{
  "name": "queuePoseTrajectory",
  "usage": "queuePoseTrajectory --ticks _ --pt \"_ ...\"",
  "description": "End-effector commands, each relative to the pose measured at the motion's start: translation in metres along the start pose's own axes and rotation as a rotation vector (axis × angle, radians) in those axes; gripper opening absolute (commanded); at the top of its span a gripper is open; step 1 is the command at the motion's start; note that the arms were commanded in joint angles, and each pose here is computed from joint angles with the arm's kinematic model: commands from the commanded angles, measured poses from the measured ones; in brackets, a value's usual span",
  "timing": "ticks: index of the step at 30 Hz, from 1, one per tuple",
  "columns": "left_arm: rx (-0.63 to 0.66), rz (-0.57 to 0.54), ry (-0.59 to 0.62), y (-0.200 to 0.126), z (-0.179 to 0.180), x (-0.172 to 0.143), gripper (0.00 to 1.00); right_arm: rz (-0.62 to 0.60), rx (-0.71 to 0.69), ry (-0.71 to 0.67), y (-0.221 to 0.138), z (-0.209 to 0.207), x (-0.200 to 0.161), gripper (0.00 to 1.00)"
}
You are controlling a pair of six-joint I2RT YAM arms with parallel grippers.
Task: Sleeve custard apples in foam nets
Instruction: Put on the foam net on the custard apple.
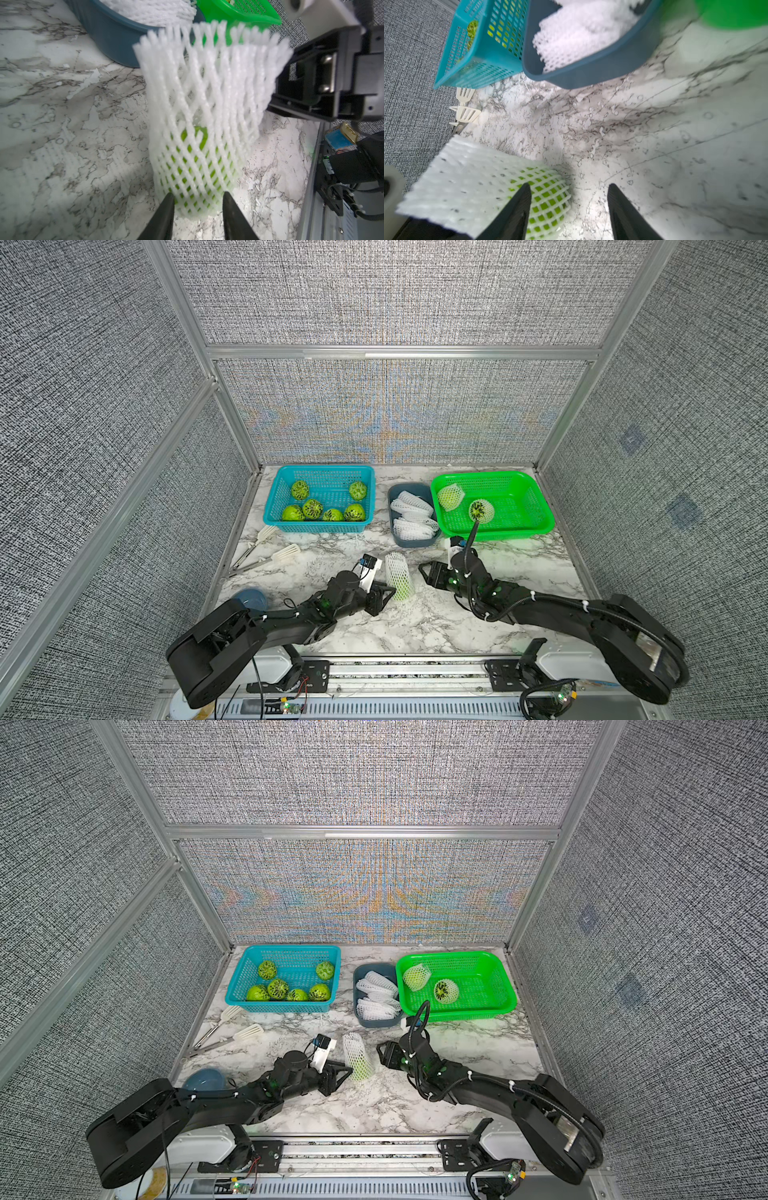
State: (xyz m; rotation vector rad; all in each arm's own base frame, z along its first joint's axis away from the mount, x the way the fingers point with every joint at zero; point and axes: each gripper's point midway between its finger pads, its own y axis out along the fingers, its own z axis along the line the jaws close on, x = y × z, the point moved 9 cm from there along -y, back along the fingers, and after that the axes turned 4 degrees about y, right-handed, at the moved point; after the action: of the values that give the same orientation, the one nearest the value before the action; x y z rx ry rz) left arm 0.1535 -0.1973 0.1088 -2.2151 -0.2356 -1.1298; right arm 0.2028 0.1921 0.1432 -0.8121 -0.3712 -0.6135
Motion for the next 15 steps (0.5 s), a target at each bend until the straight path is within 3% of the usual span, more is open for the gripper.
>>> queuePoseTrajectory --ticks 1,9,15 --pt "0.020 -0.015 0.014 -0.005 0.000 0.003 0.51 -0.056 -0.033 -0.123 -0.012 0.000 0.008 0.67" --pt "0.126 -0.236 0.066 -0.049 -0.010 0.040 0.80 -0.097 0.308 -0.473 -0.041 0.046 0.016 0.75" --pt "0.217 -0.359 0.118 -0.079 -0.014 0.061 0.99 0.003 0.253 -0.604 -0.024 0.060 0.016 0.82"
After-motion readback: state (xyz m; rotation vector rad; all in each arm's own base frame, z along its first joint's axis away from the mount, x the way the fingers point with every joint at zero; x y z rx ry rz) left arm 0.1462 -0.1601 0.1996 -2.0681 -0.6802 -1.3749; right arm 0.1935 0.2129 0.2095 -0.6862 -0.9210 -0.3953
